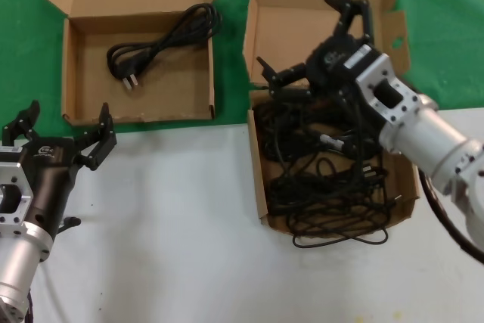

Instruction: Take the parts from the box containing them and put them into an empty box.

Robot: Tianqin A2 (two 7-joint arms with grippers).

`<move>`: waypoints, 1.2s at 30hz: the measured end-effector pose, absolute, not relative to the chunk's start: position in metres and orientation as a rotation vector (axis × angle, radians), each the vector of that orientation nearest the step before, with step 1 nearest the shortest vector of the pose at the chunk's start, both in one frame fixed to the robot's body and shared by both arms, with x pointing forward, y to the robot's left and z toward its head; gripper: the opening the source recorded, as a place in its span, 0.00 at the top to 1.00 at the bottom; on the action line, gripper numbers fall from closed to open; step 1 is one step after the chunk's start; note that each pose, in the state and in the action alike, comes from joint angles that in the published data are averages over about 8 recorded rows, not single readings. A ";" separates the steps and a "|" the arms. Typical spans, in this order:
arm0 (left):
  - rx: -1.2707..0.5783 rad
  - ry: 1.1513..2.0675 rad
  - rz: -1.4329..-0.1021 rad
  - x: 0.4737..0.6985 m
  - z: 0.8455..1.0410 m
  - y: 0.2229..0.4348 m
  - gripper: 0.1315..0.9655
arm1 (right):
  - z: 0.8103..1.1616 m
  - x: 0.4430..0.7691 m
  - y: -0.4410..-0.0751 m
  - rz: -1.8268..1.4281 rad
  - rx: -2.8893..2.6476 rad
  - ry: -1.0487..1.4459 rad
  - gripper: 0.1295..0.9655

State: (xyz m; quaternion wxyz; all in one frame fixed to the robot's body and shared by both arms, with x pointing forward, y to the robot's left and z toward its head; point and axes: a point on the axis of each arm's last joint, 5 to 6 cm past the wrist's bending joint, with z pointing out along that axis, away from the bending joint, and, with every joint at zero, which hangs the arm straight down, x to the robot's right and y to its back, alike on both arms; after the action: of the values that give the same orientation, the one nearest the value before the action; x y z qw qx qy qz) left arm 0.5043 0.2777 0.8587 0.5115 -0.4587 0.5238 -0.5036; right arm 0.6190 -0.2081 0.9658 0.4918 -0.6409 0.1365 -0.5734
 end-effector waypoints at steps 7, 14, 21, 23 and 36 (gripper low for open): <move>-1.107 1.259 -1.209 0.504 0.858 0.278 0.28 | 0.944 0.604 -0.219 -1.359 -1.507 0.469 0.00; -1.111 1.258 -1.206 0.504 0.857 0.279 0.15 | 0.923 0.587 -0.232 -1.329 -1.458 0.609 0.00; -1.115 1.256 -1.202 0.503 0.857 0.279 0.06 | 0.904 0.569 -0.244 -1.302 -1.409 0.748 0.00; -1.116 1.256 -1.201 0.503 0.857 0.279 0.04 | 0.898 0.563 -0.247 -1.294 -1.395 0.787 0.00; -1.122 1.254 -1.195 0.503 0.856 0.280 0.00 | 0.867 0.525 -0.271 -1.256 -1.301 1.034 0.00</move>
State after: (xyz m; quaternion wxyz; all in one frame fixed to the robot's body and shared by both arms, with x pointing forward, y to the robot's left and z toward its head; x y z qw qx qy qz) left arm 0.5025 0.2801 0.8555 0.5131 -0.4667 0.5214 -0.4971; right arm 0.5247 -0.2707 0.8666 0.5048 -0.5391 0.4286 -0.5204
